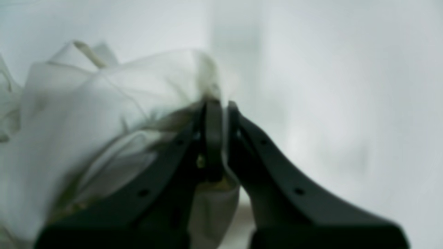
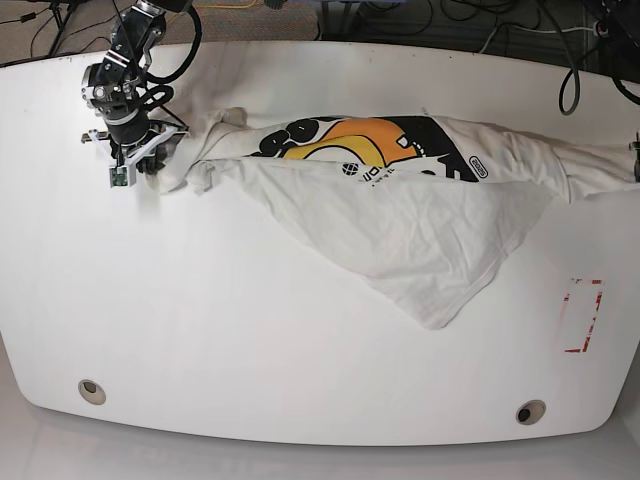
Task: Layout the t-shirt on the table in an organized manner, then fold the t-shirt properly
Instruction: 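Lay the shirt down and release the left gripper, right gripper holding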
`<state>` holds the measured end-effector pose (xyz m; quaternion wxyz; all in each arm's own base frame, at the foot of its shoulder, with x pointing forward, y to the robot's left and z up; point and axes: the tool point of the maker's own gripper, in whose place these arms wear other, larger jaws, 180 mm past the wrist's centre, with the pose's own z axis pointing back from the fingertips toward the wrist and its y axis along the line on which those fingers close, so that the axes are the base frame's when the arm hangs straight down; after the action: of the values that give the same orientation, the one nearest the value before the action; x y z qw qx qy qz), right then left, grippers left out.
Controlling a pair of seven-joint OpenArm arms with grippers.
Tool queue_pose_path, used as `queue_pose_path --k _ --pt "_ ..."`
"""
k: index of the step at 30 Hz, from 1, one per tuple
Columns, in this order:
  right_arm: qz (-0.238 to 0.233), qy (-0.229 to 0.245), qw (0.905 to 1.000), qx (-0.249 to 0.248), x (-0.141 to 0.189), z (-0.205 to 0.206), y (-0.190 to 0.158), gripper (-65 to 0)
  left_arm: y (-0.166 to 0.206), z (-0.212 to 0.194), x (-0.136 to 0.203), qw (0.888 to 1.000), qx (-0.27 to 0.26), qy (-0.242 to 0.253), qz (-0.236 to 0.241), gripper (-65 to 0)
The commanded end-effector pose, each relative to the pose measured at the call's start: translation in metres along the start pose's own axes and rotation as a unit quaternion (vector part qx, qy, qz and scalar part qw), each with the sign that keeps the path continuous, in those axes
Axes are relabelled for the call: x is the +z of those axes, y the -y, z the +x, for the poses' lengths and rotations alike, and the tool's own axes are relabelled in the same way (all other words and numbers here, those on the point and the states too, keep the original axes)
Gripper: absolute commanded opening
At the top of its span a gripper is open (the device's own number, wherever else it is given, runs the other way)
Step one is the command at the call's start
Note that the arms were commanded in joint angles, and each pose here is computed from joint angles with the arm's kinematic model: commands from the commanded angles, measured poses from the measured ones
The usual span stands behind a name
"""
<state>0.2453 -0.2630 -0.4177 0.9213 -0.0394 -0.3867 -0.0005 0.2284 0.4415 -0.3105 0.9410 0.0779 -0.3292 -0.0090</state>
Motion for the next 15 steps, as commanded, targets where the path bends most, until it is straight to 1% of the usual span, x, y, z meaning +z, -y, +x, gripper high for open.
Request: queue_pose_path --k 1,6,8,13,15 --pt "-0.007 0.027 0.9996 0.004 0.001 0.019 0.006 -64.8 0.003 0.035 0.015 0.999 -0.019 0.041 -0.007 -25.1" --pt "-0.007 0.029 0.9995 0.003 0.001 0.021 0.007 -64.8 0.039 0.061 0.022 0.995 -0.045 0.063 -0.063 -25.1" --pt "-0.007 0.030 0.9995 0.003 0.001 0.022 0.007 -64.8 0.049 0.072 0.026 0.992 -0.057 0.078 -0.077 -25.1" --pt "-0.007 0.031 0.9995 0.003 0.000 0.022 0.007 -64.8 0.063 0.091 0.033 0.987 -0.067 0.108 -0.097 -25.1" --pt "-0.007 0.031 0.9995 0.003 0.000 0.022 0.007 -64.8 0.067 0.105 0.033 0.985 -0.069 0.125 -0.101 -25.1"
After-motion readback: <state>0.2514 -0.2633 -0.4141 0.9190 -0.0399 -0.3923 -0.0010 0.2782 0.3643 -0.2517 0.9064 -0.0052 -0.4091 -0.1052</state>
